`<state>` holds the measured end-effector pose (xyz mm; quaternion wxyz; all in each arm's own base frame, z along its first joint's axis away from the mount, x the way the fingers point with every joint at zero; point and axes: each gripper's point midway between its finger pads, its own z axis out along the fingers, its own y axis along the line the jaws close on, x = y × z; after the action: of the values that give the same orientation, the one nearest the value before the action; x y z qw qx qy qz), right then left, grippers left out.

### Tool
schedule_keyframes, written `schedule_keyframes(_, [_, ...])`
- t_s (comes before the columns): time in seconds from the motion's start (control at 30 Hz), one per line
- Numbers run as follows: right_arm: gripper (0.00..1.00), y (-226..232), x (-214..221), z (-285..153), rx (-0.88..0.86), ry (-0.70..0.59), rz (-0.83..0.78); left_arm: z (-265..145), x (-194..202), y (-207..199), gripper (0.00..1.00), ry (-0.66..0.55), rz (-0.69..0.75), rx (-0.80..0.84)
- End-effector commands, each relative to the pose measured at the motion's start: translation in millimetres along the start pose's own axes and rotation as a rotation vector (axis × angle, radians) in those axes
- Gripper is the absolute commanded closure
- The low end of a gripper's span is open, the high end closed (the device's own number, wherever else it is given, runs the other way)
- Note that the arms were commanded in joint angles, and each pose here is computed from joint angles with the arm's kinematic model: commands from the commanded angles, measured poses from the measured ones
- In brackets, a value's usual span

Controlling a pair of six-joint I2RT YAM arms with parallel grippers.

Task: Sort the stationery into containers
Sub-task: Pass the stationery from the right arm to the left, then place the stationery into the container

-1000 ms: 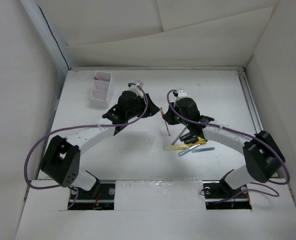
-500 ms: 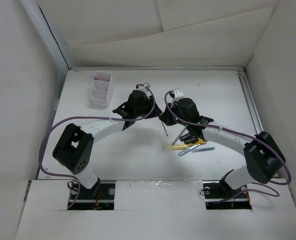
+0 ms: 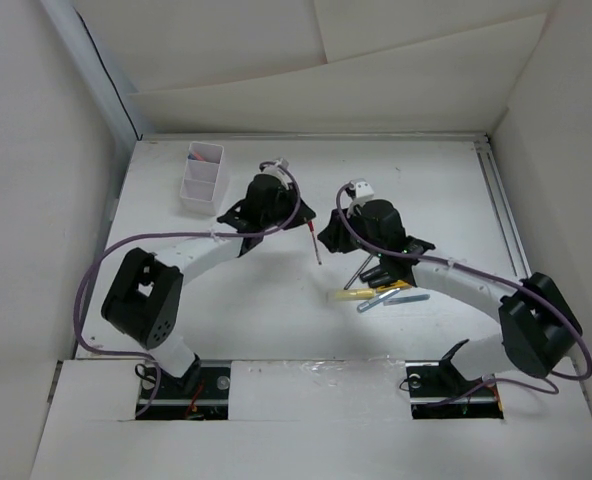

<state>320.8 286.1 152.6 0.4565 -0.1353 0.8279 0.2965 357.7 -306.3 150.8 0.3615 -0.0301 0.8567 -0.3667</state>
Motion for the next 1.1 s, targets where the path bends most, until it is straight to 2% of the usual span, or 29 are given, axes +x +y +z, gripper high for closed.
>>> schedule_keyframes(0.0, [0.52, 11.1, -27.3, -16.9, -0.023, -0.111, -0.014, -26.2, -81.5, 8.9, 1.00, -0.223, -0.035, -0.028])
schedule_keyframes(0.03, [0.48, 12.3, -34.1, -24.4, -0.022, -0.138, -0.015, -28.9, -89.6, 17.9, 1.00, -0.237, -0.047, -0.064])
schedule_keyframes(0.2, [0.48, 1.6, -42.3, -38.9, 0.032, -0.193, 0.023, -53.9, -165.5, 48.4, 1.00, -0.432, -0.154, -0.131])
schedule_keyframes(0.33, [0.48, -7.0, -37.3, -36.4, 0.072, -0.191, 0.051, -73.2, -247.3, 80.5, 1.00, -0.602, -0.214, -0.221])
schedule_keyframes(0.43, [0.48, -5.0, -41.7, -39.0, 0.070, -0.196, 0.051, -92.9, -291.1, 124.4, 1.00, -0.683, -0.243, -0.335])
schedule_keyframes(0.47, [0.48, -5.0, -41.7, -39.0, 0.070, -0.196, 0.051, -102.7, -317.0, 139.2, 1.00, -0.735, -0.245, -0.376])
schedule_keyframes(0.57, [0.48, -3.8, -44.4, -41.2, 0.066, -0.205, 0.051, -119.9, -348.0, 176.3, 1.00, -0.793, -0.229, -0.528])
schedule_keyframes(0.77, [0.48, 0.5, -39.4, -38.8, 0.039, -0.183, 0.048, -136.7, -365.5, 224.0, 1.00, -0.838, -0.168, -0.716])
schedule_keyframes(1.07, [0.48, 3.2, -28.9, -26.7, 0.016, -0.133, 0.046, -119.2, -383.2, 239.0, 1.00, -0.870, -0.129, -0.730])
